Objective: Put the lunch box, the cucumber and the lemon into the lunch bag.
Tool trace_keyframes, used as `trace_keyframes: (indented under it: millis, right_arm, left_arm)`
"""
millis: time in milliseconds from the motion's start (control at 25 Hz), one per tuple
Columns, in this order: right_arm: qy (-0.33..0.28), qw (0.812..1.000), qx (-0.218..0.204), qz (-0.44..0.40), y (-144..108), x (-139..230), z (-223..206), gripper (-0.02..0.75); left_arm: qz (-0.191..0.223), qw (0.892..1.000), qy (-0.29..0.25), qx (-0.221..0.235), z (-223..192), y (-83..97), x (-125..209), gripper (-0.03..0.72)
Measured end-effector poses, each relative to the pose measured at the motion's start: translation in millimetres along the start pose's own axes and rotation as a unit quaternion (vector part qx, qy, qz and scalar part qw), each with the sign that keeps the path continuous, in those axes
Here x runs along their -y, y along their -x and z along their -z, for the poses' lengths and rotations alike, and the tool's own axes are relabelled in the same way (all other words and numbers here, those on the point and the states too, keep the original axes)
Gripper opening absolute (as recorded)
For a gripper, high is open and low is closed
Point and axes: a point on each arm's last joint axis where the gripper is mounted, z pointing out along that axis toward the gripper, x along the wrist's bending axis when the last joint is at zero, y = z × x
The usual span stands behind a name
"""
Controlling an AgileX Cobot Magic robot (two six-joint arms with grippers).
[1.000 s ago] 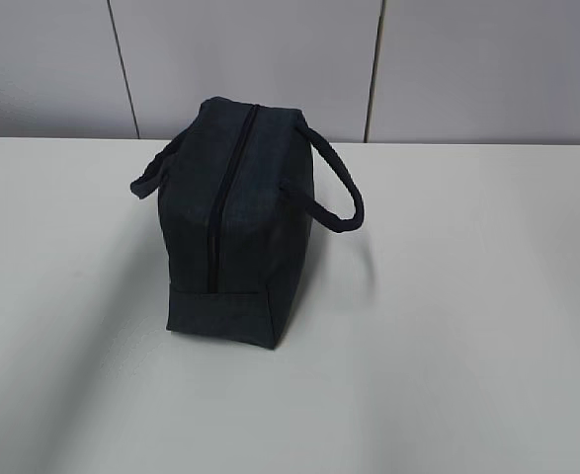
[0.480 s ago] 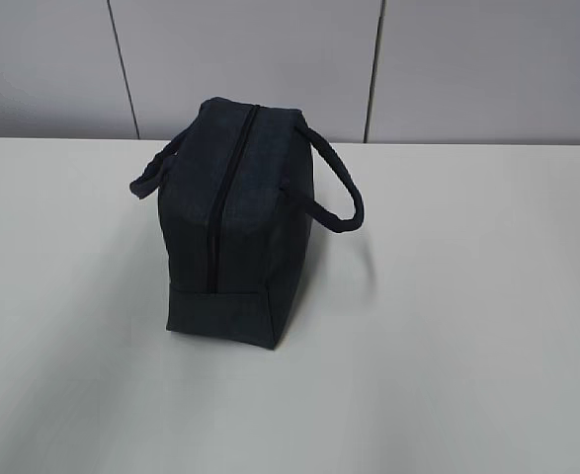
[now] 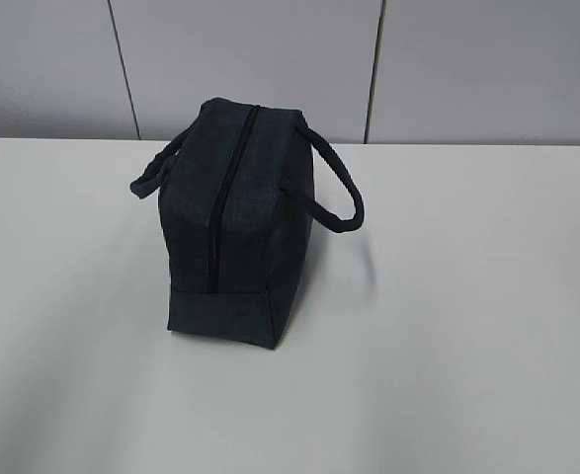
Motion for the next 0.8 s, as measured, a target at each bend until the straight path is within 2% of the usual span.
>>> trace_keyframes:
  millis: [240,520,640,800]
  right_arm:
    - [-0.006,1.0,0.004,-0.007,-15,65,-1,0.348]
    - [-0.008,1.0,0.005,-0.017,-30,131,-6,0.348]
    - [0.003,1.0,0.009,-0.02,-34,149,-5,0.348]
    - [0.018,0.999,0.022,-0.019,-36,155,0,0.343]
  left_arm:
    - [-0.013,1.0,0.01,-0.018,15,-0.9,61,0.501]
    - [-0.017,1.0,0.001,-0.023,11,-0.5,125,0.501]
    - [-0.017,0.999,0.017,-0.024,15,0.0,138,0.501]
    - [-0.018,0.999,0.043,-0.025,23,0.6,141,0.501]
